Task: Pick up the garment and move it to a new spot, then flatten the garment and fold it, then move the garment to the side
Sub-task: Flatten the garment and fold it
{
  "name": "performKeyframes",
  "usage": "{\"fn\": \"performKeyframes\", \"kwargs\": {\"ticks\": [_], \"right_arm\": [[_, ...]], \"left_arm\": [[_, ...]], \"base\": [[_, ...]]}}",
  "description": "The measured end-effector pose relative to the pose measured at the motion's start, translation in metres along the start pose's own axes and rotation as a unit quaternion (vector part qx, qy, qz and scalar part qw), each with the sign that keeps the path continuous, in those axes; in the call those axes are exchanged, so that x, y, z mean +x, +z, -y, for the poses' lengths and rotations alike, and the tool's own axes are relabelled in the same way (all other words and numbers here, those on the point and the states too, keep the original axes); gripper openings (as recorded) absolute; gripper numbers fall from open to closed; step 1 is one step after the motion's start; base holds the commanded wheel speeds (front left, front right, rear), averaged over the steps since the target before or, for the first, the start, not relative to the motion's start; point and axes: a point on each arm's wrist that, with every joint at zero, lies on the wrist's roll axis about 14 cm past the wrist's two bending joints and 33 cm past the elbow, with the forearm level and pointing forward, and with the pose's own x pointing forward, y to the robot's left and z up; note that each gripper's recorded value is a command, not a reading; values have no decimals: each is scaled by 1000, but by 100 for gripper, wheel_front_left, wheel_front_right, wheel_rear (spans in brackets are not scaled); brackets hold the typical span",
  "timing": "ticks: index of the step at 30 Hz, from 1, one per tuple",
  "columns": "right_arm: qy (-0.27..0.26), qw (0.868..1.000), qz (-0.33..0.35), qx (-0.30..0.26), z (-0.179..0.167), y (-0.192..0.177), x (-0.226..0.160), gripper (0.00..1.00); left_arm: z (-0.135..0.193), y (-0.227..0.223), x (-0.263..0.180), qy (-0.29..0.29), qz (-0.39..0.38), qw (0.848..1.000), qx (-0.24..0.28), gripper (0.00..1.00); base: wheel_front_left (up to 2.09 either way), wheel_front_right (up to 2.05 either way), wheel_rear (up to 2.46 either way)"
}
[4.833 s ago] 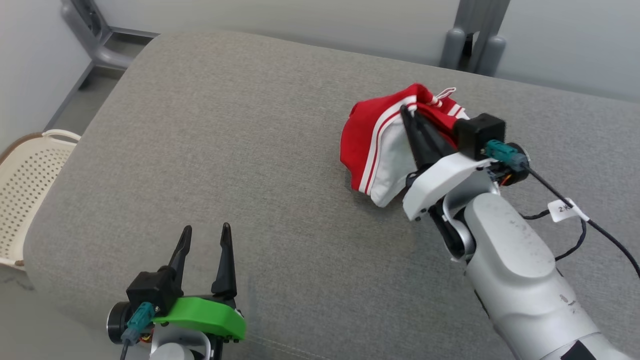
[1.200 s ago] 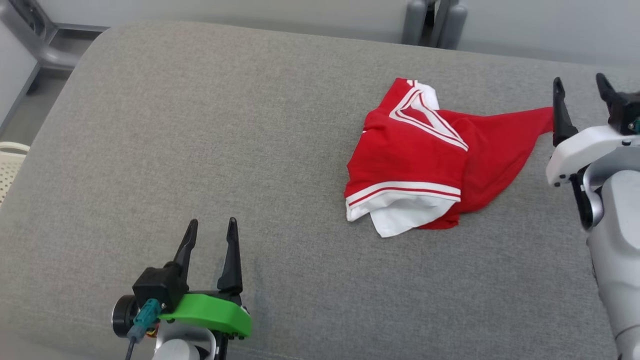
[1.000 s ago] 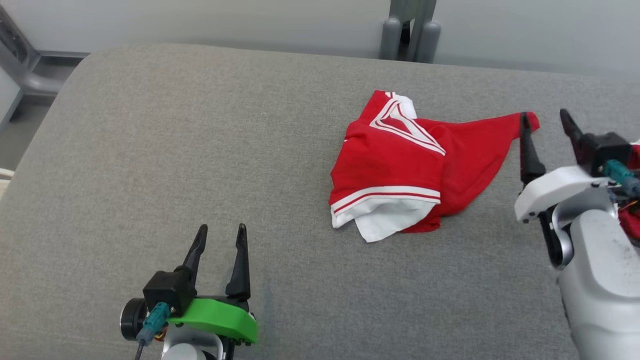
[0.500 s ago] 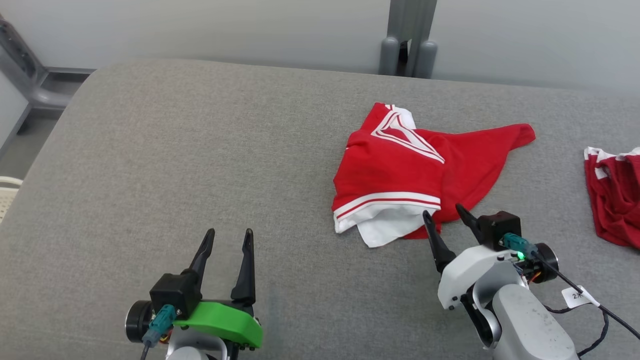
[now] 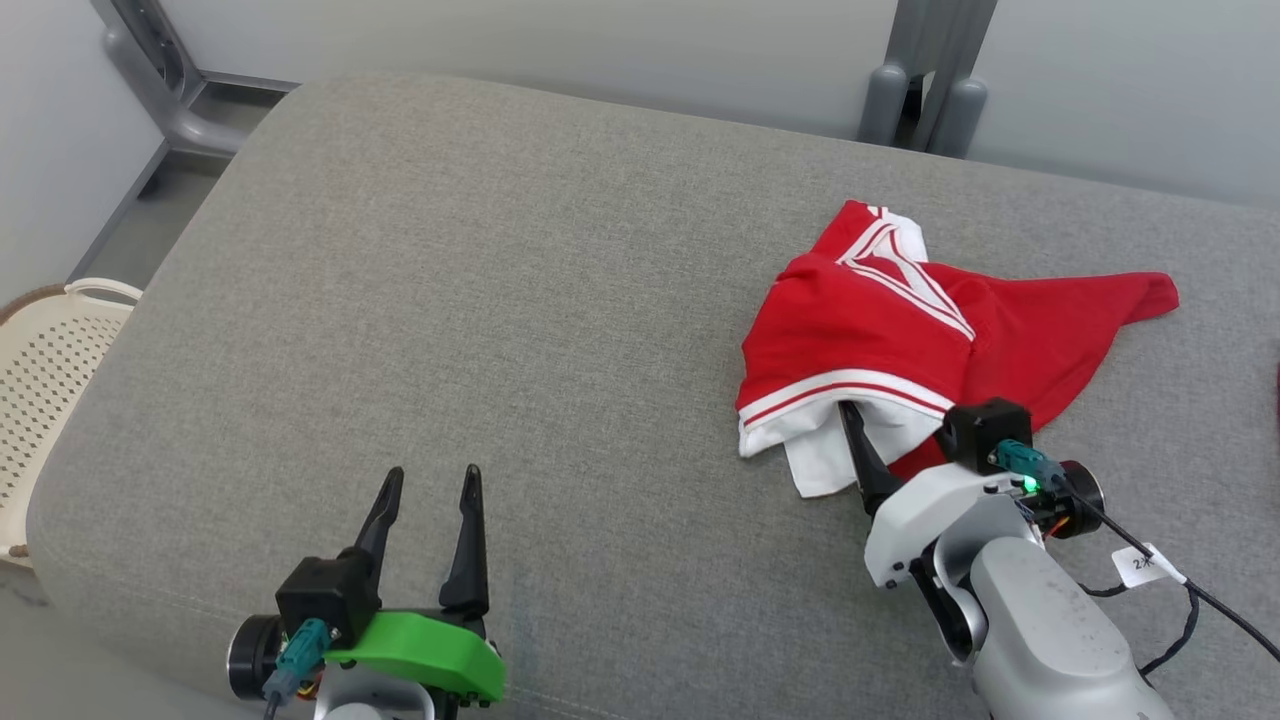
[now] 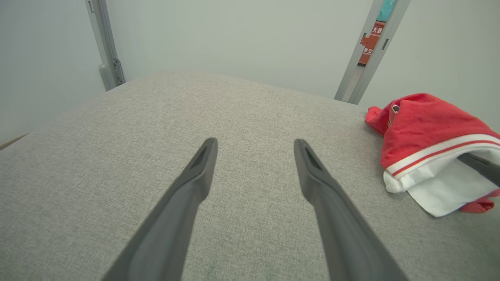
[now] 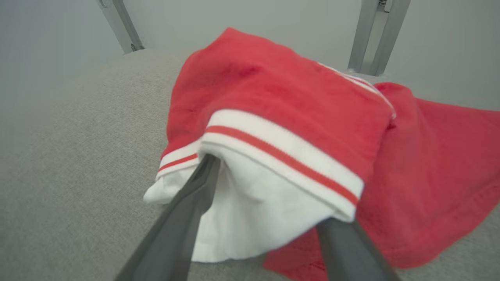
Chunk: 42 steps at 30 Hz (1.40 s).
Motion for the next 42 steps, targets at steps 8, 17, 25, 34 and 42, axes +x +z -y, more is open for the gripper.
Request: {"fn": "performKeyframes", "kwargs": {"ticks": [8, 17, 25, 34, 42], "right_arm": [[52, 997, 55, -14, -31, 39, 15, 0], [136, 987, 46, -72, -84, 70, 59, 0], [192, 974, -9, -117, -124, 54, 93, 100], [259, 959, -40, -113, -163, 27, 90, 100], [218, 973, 18, -73, -131, 54, 84, 100]], "left_arm": [[4, -1, -1, -2, -1, 1000, -4, 100], [-8, 1, -4, 21, 1, 1000, -12, 100], [-36, -2, -17, 75, -4, 997, -19, 100], [-55, 0, -20, 111, -3, 994, -18, 100], [-38, -1, -4, 79, -2, 997, -14, 100]], "base": [[0, 0, 0], [0, 0, 0], [0, 0, 0], [0, 0, 0], [0, 0, 0]]}}
